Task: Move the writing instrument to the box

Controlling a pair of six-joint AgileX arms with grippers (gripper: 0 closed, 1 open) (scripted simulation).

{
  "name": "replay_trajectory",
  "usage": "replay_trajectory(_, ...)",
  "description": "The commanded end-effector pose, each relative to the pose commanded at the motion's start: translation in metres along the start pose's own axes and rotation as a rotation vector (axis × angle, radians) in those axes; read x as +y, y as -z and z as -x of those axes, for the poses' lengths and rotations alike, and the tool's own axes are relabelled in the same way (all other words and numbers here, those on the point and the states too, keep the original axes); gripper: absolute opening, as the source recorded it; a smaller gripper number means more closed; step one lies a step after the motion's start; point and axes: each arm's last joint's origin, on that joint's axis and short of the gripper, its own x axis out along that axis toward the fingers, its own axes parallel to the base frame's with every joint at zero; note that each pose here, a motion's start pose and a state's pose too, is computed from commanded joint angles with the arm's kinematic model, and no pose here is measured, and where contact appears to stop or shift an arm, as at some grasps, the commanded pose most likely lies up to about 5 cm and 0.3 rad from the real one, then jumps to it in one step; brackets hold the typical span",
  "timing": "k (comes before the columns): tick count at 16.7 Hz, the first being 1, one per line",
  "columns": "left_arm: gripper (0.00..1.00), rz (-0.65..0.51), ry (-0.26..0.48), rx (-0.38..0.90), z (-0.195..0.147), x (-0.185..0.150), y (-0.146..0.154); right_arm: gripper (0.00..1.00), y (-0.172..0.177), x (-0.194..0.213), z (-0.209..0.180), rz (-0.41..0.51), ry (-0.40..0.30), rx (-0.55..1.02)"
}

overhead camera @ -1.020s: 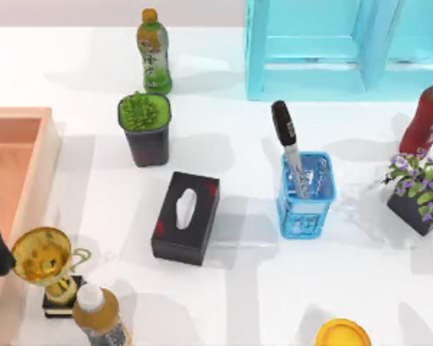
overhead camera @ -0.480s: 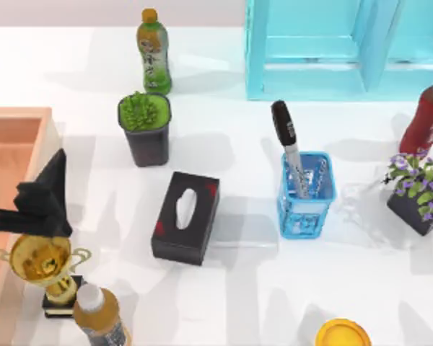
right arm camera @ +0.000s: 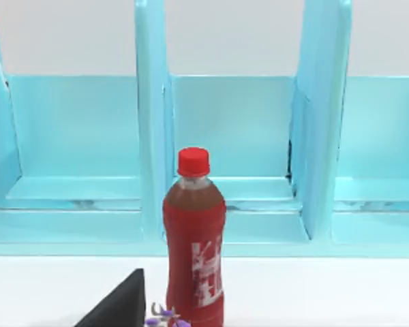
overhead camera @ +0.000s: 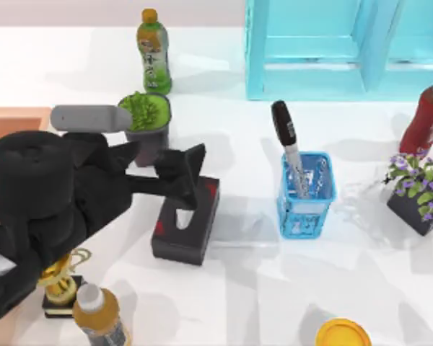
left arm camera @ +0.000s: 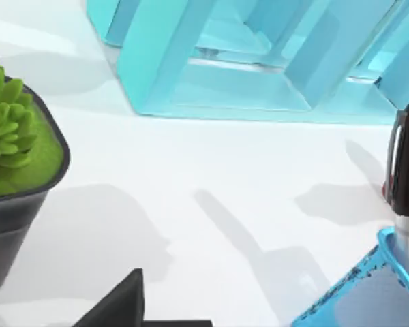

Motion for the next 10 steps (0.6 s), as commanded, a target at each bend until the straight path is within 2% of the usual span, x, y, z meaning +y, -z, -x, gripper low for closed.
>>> replay_trajectory(5, 1.0, 0.064, 0.113, 0.125, -0.056, -0.026, 0.035, 1.0, 0.0, 0.0, 0.0, 0.0, 0.0, 0.0)
replay_trajectory(10, 1.0, 0.079, 0.149, 0.159, -0.071, -0.035, 0.049, 1.0, 0.0, 0.0, 0.0, 0.0, 0.0, 0.0)
